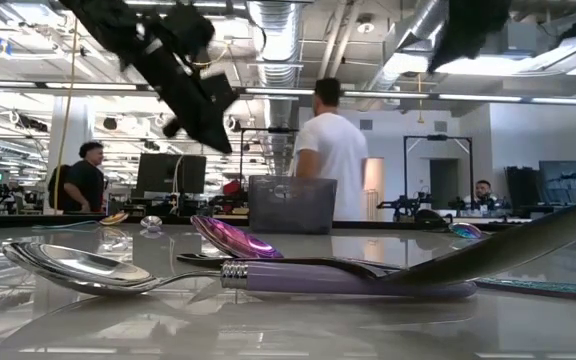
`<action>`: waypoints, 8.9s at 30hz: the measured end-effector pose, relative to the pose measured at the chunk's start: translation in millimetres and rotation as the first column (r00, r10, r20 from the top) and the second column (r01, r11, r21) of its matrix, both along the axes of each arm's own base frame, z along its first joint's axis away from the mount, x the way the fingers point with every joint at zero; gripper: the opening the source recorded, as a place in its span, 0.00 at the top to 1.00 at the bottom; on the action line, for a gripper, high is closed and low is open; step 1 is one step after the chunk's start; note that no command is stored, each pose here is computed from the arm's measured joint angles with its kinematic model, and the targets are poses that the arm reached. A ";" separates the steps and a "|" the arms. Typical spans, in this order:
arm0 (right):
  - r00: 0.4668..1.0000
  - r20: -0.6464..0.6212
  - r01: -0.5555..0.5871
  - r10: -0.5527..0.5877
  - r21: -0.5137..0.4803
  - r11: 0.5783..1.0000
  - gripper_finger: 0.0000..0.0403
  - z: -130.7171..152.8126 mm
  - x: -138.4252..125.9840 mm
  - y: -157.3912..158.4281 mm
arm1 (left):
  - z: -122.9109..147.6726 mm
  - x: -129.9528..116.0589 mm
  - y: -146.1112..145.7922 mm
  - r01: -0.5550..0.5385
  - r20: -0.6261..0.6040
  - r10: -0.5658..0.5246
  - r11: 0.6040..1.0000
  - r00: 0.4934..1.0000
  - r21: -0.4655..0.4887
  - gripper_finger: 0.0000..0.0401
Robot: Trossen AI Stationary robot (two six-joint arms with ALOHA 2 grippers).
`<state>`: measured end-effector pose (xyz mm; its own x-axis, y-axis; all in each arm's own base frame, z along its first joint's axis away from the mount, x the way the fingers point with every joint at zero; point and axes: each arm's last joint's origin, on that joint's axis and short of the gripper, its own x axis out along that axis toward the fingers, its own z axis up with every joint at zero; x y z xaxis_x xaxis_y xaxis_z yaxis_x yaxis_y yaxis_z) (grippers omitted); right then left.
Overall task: Sort silverware by color (type)
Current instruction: Put the black spoon into the black bin, then put the blue spoon into the white bin
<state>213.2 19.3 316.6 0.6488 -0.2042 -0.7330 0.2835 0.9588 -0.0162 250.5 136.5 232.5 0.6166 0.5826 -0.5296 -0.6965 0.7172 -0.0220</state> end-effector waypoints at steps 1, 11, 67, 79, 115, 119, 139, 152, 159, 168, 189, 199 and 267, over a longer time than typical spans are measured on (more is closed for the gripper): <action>1.000 -0.026 0.009 -0.009 0.004 1.000 0.93 -7.4 -1.0 -0.1 | 5.4 -2.9 -8.3 0.004 -0.003 -0.004 1.000 1.000 0.022 1.00; 0.956 -0.272 0.096 -0.111 -0.068 0.993 0.94 -57.7 -16.9 -37.3 | -3.8 -50.6 -85.6 0.107 0.196 -0.136 0.982 0.971 0.153 1.00; 0.584 -0.696 0.620 -0.418 0.050 0.783 0.58 -171.4 -26.3 -197.6 | -1.1 -76.1 -111.7 0.260 0.338 -0.298 0.953 0.893 0.154 1.00; 0.511 -0.775 0.660 -0.373 0.075 0.748 0.93 -170.6 -31.2 -185.3 | -1.1 -76.0 -111.9 0.268 0.344 -0.303 0.952 0.889 0.145 1.00; 0.554 -0.798 0.446 -0.238 0.044 0.894 0.94 -85.2 -14.4 -72.3 | -2.0 -75.7 -113.1 0.316 0.321 -0.350 0.936 0.880 0.154 1.00; 0.708 -0.684 0.262 -0.178 0.020 0.965 0.94 -74.3 -7.7 -46.4 | -1.8 -75.7 -112.9 0.309 0.322 -0.344 0.938 0.882 0.156 1.00; 0.847 -0.460 -0.531 0.265 -0.707 0.467 0.94 -56.7 91.8 -52.3 | -1.2 -75.6 -113.0 0.303 0.346 -0.332 0.943 0.877 0.137 1.00; 0.676 -0.720 -0.736 0.157 -0.669 0.101 0.94 -93.2 133.6 -132.5 | -2.6 -75.9 -112.9 0.332 0.263 -0.381 0.919 0.886 0.212 1.00; 0.645 -0.736 -0.759 0.206 -0.649 0.058 0.94 -102.3 158.9 -144.0 | -2.9 -76.0 -112.7 0.336 0.250 -0.386 0.916 0.888 0.221 1.00; 0.552 -0.814 -0.822 0.181 -0.568 -0.046 0.94 -116.8 176.4 -149.4 | -4.1 -75.9 -114.3 0.354 0.261 -0.395 0.916 0.881 0.191 1.00; 0.587 -0.779 -0.803 0.219 -0.594 0.040 0.79 -119.9 178.6 -138.1 | -5.1 -76.2 -114.3 0.366 0.238 -0.408 0.908 0.882 0.202 1.00; 0.643 -0.750 -0.766 0.156 -0.629 0.134 0.71 -101.0 168.1 -136.6 | -5.1 -76.2 -114.3 0.368 0.232 -0.411 0.906 0.881 0.208 1.00; 0.962 -0.272 0.088 -0.031 0.203 0.975 0.75 -164.6 168.7 197.6 | -15.3 -78.9 -159.3 0.644 0.272 -0.618 0.765 0.738 -0.009 1.00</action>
